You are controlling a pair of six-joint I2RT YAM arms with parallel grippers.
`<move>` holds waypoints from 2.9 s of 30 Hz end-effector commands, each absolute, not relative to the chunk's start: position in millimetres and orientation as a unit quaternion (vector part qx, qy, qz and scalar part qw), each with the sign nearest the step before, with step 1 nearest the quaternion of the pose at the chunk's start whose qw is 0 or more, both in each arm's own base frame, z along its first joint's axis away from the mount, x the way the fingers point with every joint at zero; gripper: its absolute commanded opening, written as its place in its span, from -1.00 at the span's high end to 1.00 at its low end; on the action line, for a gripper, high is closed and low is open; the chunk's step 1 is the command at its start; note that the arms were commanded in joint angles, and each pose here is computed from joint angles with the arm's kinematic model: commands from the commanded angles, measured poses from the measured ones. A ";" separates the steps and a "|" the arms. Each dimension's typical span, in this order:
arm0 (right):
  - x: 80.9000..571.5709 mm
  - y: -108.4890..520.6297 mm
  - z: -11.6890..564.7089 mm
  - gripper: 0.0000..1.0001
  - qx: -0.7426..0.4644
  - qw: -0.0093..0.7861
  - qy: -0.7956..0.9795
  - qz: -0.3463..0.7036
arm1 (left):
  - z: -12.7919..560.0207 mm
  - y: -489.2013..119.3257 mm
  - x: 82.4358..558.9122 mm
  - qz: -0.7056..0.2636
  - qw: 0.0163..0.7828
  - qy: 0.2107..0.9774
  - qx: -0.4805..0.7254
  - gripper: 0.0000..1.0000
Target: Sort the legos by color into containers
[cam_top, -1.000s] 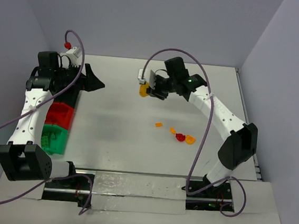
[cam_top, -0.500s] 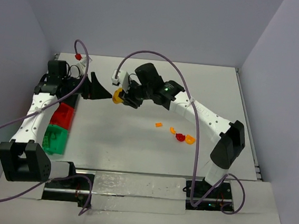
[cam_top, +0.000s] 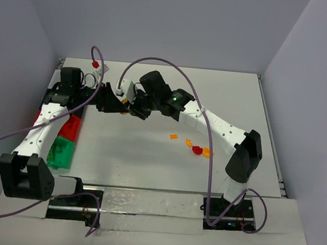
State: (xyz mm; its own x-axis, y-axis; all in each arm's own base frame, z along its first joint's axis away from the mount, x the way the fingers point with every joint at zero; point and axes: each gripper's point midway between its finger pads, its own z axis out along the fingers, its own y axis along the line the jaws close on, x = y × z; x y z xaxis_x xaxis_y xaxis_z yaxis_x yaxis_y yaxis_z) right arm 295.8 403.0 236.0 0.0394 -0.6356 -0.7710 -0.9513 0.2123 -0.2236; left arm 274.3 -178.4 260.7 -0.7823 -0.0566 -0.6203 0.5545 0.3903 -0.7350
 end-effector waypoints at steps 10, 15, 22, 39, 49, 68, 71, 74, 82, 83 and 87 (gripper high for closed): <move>288.6 418.5 268.5 1.00 -0.594 0.441 0.638 0.210 | 269.4 -185.6 286.3 -0.530 0.319 0.767 0.170 0.30; 290.5 415.8 268.6 1.00 -0.587 0.447 0.644 0.204 | 263.7 -183.1 288.3 -0.525 0.314 0.773 0.169 1.00; 300.7 396.9 247.6 1.00 -0.574 0.443 0.665 0.178 | 259.6 -119.1 316.9 -0.496 0.361 0.782 0.109 1.00; 363.0 351.1 206.3 1.00 -0.519 0.417 0.724 0.179 | 210.9 98.4 405.1 -0.055 0.461 0.885 -0.024 1.00; 382.5 349.2 202.7 1.00 -0.505 0.413 0.732 0.196 | 175.0 149.6 424.5 0.041 0.417 0.905 -0.070 0.98; 385.7 353.7 221.3 1.00 -0.491 0.424 0.729 0.220 | 168.7 138.5 434.9 -0.002 0.406 0.912 -0.056 -0.33; 385.6 358.4 235.8 1.00 -0.486 0.429 0.727 0.227 | 194.6 127.1 434.7 -0.024 0.428 0.903 -0.042 -0.39; 378.8 363.7 247.9 1.00 -0.477 0.426 0.726 0.254 | 233.8 86.4 426.9 -0.108 0.472 0.875 0.012 -0.40; 348.5 390.4 288.9 1.00 -0.406 0.400 0.723 0.390 | 278.3 -40.4 371.4 -0.325 0.462 0.820 0.093 -0.46; 341.8 394.3 293.4 1.00 -0.400 0.391 0.719 0.413 | 279.2 -58.0 361.9 -0.346 0.453 0.816 0.097 -0.45; 312.5 404.8 310.1 1.00 -0.386 0.342 0.698 0.498 | 284.3 -114.8 322.1 -0.418 0.415 0.796 0.139 -0.42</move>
